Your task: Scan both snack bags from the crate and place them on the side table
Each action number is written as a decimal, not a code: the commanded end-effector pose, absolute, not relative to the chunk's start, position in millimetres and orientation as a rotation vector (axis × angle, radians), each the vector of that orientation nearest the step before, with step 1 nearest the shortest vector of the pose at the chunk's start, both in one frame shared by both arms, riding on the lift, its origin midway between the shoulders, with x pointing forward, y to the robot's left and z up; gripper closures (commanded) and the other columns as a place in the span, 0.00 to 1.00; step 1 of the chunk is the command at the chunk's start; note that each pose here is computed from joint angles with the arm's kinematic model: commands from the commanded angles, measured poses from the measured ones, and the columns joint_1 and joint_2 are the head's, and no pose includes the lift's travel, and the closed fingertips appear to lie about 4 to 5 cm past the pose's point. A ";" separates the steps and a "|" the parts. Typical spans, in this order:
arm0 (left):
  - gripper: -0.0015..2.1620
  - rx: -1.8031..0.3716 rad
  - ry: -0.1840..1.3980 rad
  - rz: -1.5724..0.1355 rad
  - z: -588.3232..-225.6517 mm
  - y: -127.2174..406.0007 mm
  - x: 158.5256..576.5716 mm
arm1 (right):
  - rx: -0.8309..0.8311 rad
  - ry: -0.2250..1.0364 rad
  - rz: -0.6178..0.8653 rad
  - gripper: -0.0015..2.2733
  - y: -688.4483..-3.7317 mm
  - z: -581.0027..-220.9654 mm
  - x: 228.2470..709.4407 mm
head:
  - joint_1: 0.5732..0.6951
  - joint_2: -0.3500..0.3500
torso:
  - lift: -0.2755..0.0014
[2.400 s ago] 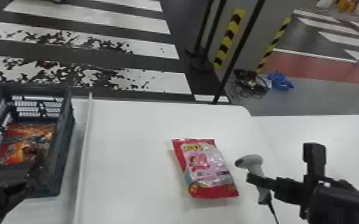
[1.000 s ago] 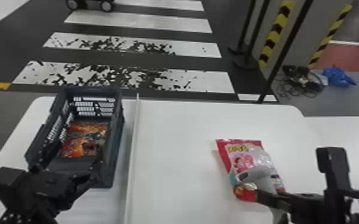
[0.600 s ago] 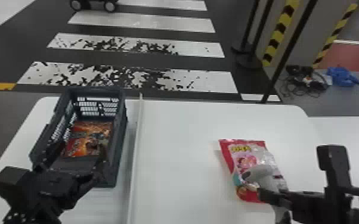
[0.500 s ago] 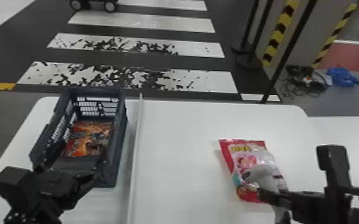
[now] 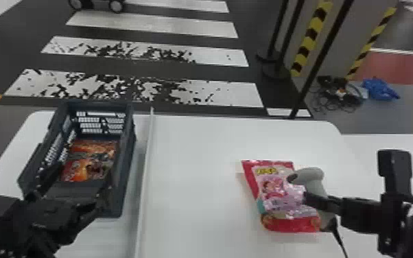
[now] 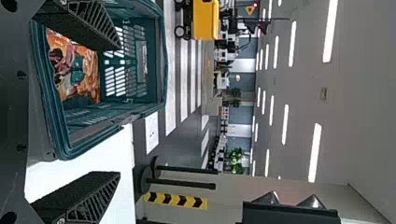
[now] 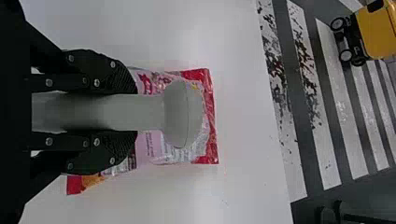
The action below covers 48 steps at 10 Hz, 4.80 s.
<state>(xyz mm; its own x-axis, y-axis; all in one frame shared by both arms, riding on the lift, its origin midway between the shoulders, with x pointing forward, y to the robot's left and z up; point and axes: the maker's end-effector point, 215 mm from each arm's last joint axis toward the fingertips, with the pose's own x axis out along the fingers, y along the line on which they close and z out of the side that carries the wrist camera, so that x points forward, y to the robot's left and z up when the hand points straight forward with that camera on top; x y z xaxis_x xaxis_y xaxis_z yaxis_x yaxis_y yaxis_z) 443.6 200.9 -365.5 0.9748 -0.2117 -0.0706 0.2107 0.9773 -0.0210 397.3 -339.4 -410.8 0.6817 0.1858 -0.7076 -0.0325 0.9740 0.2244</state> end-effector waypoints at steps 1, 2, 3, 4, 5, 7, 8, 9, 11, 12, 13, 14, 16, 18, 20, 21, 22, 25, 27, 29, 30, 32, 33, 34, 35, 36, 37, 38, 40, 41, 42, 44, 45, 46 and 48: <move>0.02 -0.014 0.076 -0.213 -367.2 200.9 443.3 | 0.155 0.749 0.091 0.98 -373.7 -406.9 414.2 | 1.00 0.25 | 0.64; 0.02 -0.014 0.076 -0.213 -367.2 200.9 443.3 | 0.127 0.705 0.078 0.98 -394.4 -405.1 423.7 | 1.00 0.21 | 0.64; 0.02 -0.013 0.076 -0.214 -367.3 201.1 443.2 | 0.086 0.664 0.060 0.98 -416.3 -403.5 432.0 | 1.00 0.17 | 0.64; 0.02 -0.013 0.079 -0.213 -368.9 201.3 443.0 | 0.072 0.637 0.036 0.98 -438.2 -405.0 436.5 | 1.00 0.14 | 0.64; 0.02 -0.012 0.079 -0.213 -369.0 201.3 443.0 | 0.068 0.615 0.019 0.98 -455.3 -407.5 438.7 | 1.00 0.10 | 0.64; 0.02 -0.012 0.083 -0.215 -371.3 201.2 442.1 | 0.040 0.568 -0.009 0.98 -483.6 -409.8 444.2 | 1.00 0.05 | 0.64; 0.02 -0.012 0.082 -0.215 -370.7 200.1 442.6 | 0.050 0.554 -0.018 0.98 -492.7 -414.1 447.8 | 1.00 0.02 | 0.64; 0.02 -0.009 0.084 -0.214 -371.6 200.8 442.5 | 0.053 0.553 -0.013 0.98 -494.7 -424.6 450.5 | 1.00 0.00 | 0.64; 0.02 -0.011 0.088 -0.215 -374.2 200.0 442.0 | 0.070 0.571 -0.011 0.98 -494.3 -452.0 456.9 | 1.00 0.00 | 0.64; 0.02 -0.011 0.090 -0.214 -375.0 200.2 441.9 | 0.072 0.583 -0.013 0.98 -492.7 -465.6 459.9 | 1.00 0.00 | 0.64; 0.02 -0.010 0.090 -0.215 -375.1 200.3 441.9 | 0.091 0.602 -0.006 0.98 -488.0 -478.8 462.3 | 1.00 0.00 | 0.64; 0.02 -0.010 0.090 -0.215 -375.1 200.3 441.9 | 0.113 0.627 0.002 0.98 -482.7 -494.0 460.4 | 1.00 0.00 | 0.64; 0.02 -0.011 0.091 -0.215 -375.9 200.5 441.8 | 0.130 0.654 0.001 0.98 -477.4 -515.7 458.4 | 1.00 0.02 | 0.64; 0.02 -0.012 0.092 -0.216 -375.9 199.6 441.6 | 0.130 0.658 -0.005 0.98 -478.6 -520.6 456.6 | 1.00 0.02 | 0.64; 0.02 -0.013 0.092 -0.217 -376.0 198.5 441.5 | 0.128 0.649 -0.014 0.98 -483.9 -519.2 455.2 | 1.00 0.02 | 0.64; 0.02 -0.012 0.092 -0.219 -376.1 197.9 441.4 | 0.127 0.649 -0.016 0.98 -484.5 -519.5 455.4 | 1.00 0.01 | 0.64; 0.02 -0.012 0.092 -0.219 -376.1 197.9 441.4 | 0.128 0.654 -0.027 0.97 -486.2 -521.7 454.3 | 1.00 0.01 | 0.64; 0.02 -0.012 0.090 -0.219 -376.1 198.0 441.3 | 0.118 0.663 -0.063 0.77 -493.5 -526.0 451.4 | 1.00 0.00 | 0.64; 0.02 -0.013 0.090 -0.218 -376.3 198.2 442.2 | 0.121 0.666 -0.064 0.55 -493.8 -528.0 449.8 | 1.00 0.00 | 0.64; 0.02 -0.014 0.094 -0.219 -378.2 197.7 442.3 | 0.122 0.664 -0.072 0.16 -496.3 -527.5 449.4 | 1.00 0.00 | 0.64; 0.02 -0.014 0.092 -0.219 -377.4 197.6 442.4 | 0.123 0.661 -0.077 0.11 -498.4 -526.2 449.7 | 1.00 0.00 | 0.64; 0.02 -0.015 0.090 -0.219 -376.4 197.2 442.1 | 0.126 0.649 -0.105 0.05 -508.9 -521.3 446.8 | 1.00 0.00 | 0.64; 0.02 -0.015 0.089 -0.219 -375.5 197.1 442.3 | 0.135 0.637 -0.129 0.05 -519.8 -515.6 438.6 | 1.00 0.00 | 0.64; 0.02 -0.012 0.089 -0.220 -375.6 197.2 442.2 | 0.181 0.625 -0.143 0.05 -523.8 -507.0 429.7 | 1.00 0.00 | 0.64; 0.02 -0.012 0.092 -0.220 -376.5 197.2 442.1 | 0.271 0.637 -0.141 0.05 -518.0 -506.8 415.8 | 1.00 0.00 | 0.64; 0.02 -0.011 0.090 -0.224 -375.3 194.5 442.5 | 0.322 0.617 -0.121 0.05 -511.9 -489.0 406.9 | 1.00 0.00 | 0.64; 0.02 -0.010 0.087 -0.226 -373.8 193.5 442.6 | 0.406 0.609 -0.084 0.05 -495.0 -476.6 394.3 | 1.00 0.00 | 0.64; 0.02 -0.008 0.087 -0.225 -373.4 193.8 443.7 | 0.503 0.616 -0.022 0.05 -469.7 -466.5 382.8 | 1.00 0.00 | 0.64; 0.02 -0.007 0.087 -0.228 -373.6 192.1 443.4 | 0.581 0.623 0.070 0.05 -438.9 -454.8 381.6 | 1.00 0.00 | 0.64; 0.02 -0.006 0.089 -0.228 -373.9 192.1 443.9 | 0.570 0.628 0.093 0.05 -429.4 -455.0 387.3 | 1.00 0.02 | 0.64; 0.02 -0.010 0.089 -0.230 -374.4 190.7 445.0 | 0.550 0.638 0.121 0.05 -418.2 -458.6 394.2 | 1.00 0.04 | 0.64; 0.02 -0.010 0.089 -0.232 -374.6 190.0 444.8 | 0.500 0.669 0.160 0.05 -402.5 -473.4 408.2 | 1.00 0.07 | 0.64; 0.02 -0.011 0.089 -0.230 -374.7 190.5 445.4 | 0.492 0.678 0.174 0.05 -397.6 -480.8 411.5 | 1.00 0.10 | 0.64; 0.02 -0.012 0.091 -0.230 -375.6 190.7 445.7 | 0.485 0.698 0.174 0.05 -395.7 -490.9 413.5 | 1.00 0.11 | 0.64; 0.02 -0.014 0.095 -0.228 -378.6 191.2 447.2 | 0.502 0.713 0.211 0.05 -384.7 -496.2 411.9 | 1.00 0.12 | 0.64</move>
